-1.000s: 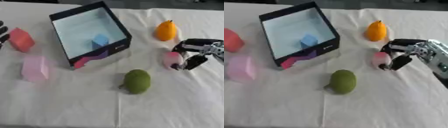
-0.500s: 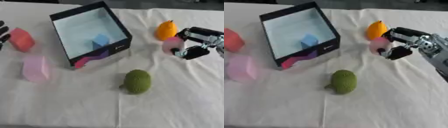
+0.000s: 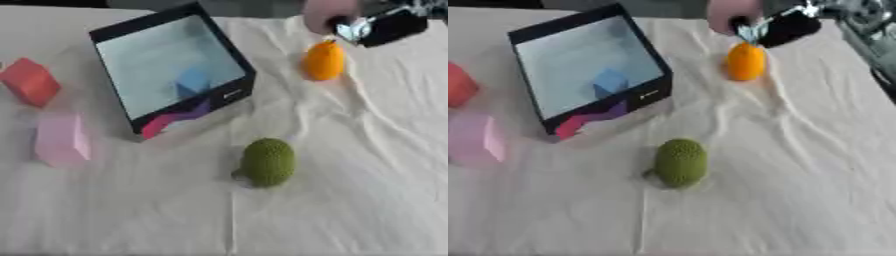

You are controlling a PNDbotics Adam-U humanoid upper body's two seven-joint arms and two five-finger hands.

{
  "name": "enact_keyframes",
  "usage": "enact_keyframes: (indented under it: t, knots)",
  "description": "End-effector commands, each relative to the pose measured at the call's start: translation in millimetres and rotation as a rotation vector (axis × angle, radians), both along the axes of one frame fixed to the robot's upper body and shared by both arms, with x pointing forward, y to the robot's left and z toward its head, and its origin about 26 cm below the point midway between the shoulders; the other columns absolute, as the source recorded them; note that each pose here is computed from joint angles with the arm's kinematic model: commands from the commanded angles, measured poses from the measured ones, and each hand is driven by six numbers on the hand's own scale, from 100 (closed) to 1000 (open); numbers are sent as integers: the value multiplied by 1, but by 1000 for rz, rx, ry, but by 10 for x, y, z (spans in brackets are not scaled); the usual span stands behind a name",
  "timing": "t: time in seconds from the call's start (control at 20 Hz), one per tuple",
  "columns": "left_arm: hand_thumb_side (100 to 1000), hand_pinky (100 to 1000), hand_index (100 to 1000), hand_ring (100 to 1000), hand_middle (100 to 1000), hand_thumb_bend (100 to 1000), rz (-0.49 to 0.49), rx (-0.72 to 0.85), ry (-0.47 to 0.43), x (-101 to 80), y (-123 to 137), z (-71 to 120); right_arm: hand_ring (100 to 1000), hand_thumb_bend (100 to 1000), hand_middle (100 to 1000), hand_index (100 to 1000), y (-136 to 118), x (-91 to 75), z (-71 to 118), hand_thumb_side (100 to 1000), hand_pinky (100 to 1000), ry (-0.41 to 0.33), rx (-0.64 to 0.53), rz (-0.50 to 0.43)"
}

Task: Pick up objects on the table and place them in the box.

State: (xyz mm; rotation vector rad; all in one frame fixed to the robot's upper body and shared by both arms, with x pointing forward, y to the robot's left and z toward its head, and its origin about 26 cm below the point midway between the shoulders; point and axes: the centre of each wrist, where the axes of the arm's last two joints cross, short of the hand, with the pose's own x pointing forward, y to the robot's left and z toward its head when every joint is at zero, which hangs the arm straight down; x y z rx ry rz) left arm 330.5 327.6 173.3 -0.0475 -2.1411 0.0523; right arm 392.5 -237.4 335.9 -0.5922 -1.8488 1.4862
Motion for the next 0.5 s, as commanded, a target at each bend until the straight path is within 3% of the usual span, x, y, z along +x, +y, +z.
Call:
enact_keyframes:
  t: [0.05,0.3,0.5]
  knots:
    - [716,919,787,876,799,100,16,38,-57,-81,133,204,671,100,544,696,190,242,43,227,792,-14,-10,7]
    - [705,921,787,877,798,100,71,52,-72,-205,306,221,672,100,544,692,471,683,-174,272,788,-20,-74,-33]
    - [695,921,787,876,796,100,140,76,-81,-275,463,225,673,100,536,694,643,890,-323,271,787,-42,-110,-62]
